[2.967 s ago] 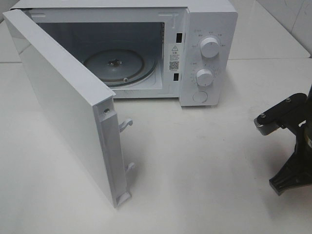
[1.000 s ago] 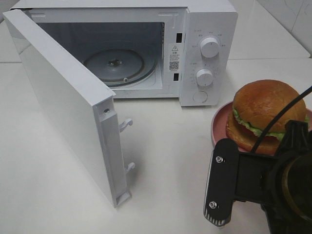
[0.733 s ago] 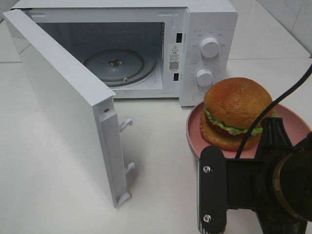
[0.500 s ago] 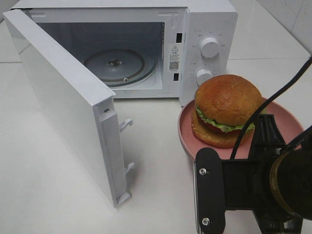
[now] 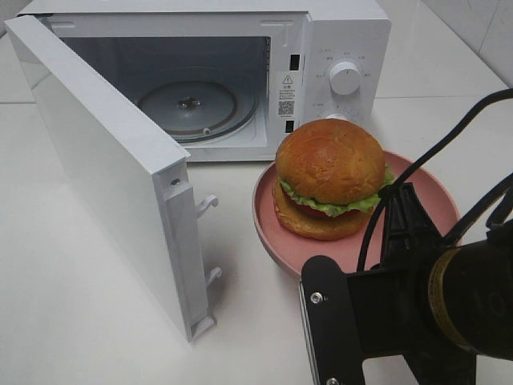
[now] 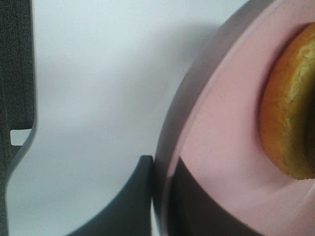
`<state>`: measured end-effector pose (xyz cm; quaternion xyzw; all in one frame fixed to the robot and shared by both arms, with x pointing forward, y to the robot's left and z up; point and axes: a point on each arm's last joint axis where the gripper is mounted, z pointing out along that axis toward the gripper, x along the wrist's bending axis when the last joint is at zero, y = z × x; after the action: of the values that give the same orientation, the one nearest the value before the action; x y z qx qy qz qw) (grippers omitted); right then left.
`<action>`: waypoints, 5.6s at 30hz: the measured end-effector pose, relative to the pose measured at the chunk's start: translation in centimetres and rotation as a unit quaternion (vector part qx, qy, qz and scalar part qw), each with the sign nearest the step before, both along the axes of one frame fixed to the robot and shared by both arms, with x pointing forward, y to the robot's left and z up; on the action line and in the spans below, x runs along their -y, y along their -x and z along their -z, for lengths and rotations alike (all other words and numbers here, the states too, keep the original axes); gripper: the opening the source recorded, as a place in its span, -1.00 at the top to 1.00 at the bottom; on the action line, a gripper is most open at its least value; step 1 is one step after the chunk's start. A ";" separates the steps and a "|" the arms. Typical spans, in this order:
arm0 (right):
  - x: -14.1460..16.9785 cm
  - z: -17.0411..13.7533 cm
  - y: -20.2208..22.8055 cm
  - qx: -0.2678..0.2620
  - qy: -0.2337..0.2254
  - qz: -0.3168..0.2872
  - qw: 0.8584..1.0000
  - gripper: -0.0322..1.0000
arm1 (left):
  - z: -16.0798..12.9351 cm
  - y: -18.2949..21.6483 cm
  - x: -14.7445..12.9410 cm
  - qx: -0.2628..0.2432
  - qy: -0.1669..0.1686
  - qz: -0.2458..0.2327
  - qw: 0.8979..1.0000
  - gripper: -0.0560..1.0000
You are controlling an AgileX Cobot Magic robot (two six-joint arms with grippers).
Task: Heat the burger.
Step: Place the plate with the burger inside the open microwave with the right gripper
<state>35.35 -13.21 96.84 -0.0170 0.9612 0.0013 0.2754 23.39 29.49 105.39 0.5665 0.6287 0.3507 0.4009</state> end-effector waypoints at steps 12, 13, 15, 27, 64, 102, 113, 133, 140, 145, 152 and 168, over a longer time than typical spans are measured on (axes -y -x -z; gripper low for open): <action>0.8 0.0 -2.7 0.004 0.004 -0.058 0.998 0.86 | 0.0 0.0 0.0 0.000 0.000 0.000 1.000 -0.98; 1.0 0.0 -3.2 0.007 0.005 -0.074 0.997 0.86 | 0.0 0.0 0.0 0.000 0.000 0.000 1.000 -0.98; 1.1 0.0 -3.4 0.008 0.006 -0.079 0.997 0.86 | 0.0 0.0 0.0 0.000 0.000 0.000 1.000 -0.98; 2.4 0.2 -5.2 -0.010 0.009 -0.139 0.990 0.86 | 0.0 0.0 0.0 0.000 0.000 0.000 1.000 -0.98; 2.3 -0.6 -7.8 -0.025 -0.042 -0.251 0.967 0.86 | 0.0 0.0 0.0 0.000 0.000 0.000 1.000 -0.98; -4.2 -0.1 -15.9 -0.015 -0.034 -0.269 0.962 0.86 | 0.0 0.0 0.0 0.000 0.000 0.000 1.000 -0.98; -5.6 0.3 -17.8 -0.018 -0.032 -0.271 0.962 0.86 | 0.0 0.0 0.0 0.000 0.000 0.000 1.000 -0.98; -8.3 0.3 -21.7 -0.034 -0.025 -0.249 0.968 0.86 | 0.0 0.0 0.0 0.000 0.000 0.000 1.000 -0.98; -9.0 0.2 -22.8 -0.036 -0.027 -0.234 0.971 0.86 | 0.0 0.0 0.0 0.000 0.000 0.000 1.000 -0.98; -9.5 0.2 -23.6 -0.034 -0.029 -0.231 0.972 0.86 | 0.0 0.0 0.0 0.000 0.000 0.000 1.000 -0.98; -10.3 0.5 -24.9 -0.032 -0.029 -0.216 0.975 0.86 | 0.0 0.0 0.0 0.000 0.000 0.000 1.000 -0.98; -12.0 1.2 -27.8 -0.013 -0.033 -0.181 0.983 0.86 | 0.0 0.0 0.0 0.000 0.000 0.000 1.000 -0.98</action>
<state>63.20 -1.25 95.69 -0.1815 0.9450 0.0835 0.2588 23.39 29.49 105.39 0.5665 0.6287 0.3507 0.4009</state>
